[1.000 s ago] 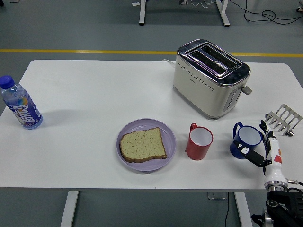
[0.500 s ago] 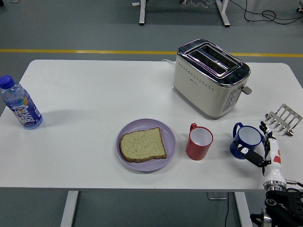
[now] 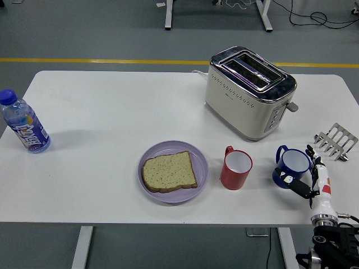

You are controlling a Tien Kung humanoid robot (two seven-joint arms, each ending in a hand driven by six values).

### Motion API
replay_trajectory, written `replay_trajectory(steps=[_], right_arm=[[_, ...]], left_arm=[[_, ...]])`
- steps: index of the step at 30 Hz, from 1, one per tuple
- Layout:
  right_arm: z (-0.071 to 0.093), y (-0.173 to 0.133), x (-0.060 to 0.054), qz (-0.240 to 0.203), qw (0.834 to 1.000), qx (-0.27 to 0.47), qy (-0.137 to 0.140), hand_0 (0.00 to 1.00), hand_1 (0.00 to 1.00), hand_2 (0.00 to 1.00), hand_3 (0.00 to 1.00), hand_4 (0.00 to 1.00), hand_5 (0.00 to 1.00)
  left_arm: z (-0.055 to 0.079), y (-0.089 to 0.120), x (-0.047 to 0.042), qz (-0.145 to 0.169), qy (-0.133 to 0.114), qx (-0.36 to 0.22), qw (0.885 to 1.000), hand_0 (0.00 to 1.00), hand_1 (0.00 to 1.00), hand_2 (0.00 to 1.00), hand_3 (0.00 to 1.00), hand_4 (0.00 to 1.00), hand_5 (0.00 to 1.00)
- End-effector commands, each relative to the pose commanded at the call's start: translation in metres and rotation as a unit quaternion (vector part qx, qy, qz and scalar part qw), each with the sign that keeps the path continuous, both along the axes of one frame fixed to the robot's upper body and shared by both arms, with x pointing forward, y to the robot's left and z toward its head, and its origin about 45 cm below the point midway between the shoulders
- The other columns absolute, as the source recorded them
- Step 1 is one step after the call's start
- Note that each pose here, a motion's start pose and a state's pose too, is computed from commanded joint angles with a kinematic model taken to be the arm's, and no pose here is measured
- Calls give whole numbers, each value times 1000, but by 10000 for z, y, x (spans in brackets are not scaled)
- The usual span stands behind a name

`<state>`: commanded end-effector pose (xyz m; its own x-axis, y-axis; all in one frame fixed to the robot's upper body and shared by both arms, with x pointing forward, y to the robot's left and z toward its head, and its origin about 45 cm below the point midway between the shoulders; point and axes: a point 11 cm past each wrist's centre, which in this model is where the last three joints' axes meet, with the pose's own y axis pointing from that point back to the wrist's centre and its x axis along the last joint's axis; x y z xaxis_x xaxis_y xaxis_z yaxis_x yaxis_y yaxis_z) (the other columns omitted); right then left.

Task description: Pick up the cup,pour liquid into bread,place the cup on the desk

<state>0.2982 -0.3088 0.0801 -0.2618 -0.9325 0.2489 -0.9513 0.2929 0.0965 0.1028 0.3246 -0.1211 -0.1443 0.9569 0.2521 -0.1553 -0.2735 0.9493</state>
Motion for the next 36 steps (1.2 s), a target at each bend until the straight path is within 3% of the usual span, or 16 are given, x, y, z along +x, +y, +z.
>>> replay_trajectory(steps=[36], right_arm=[[-69, -32, 29, -8, 1000, 3, 5, 937, 824, 884, 870, 995, 107]], left_arm=[[2, -2, 10, 0, -1, 0, 1000, 679, 683, 698, 542, 251, 998]])
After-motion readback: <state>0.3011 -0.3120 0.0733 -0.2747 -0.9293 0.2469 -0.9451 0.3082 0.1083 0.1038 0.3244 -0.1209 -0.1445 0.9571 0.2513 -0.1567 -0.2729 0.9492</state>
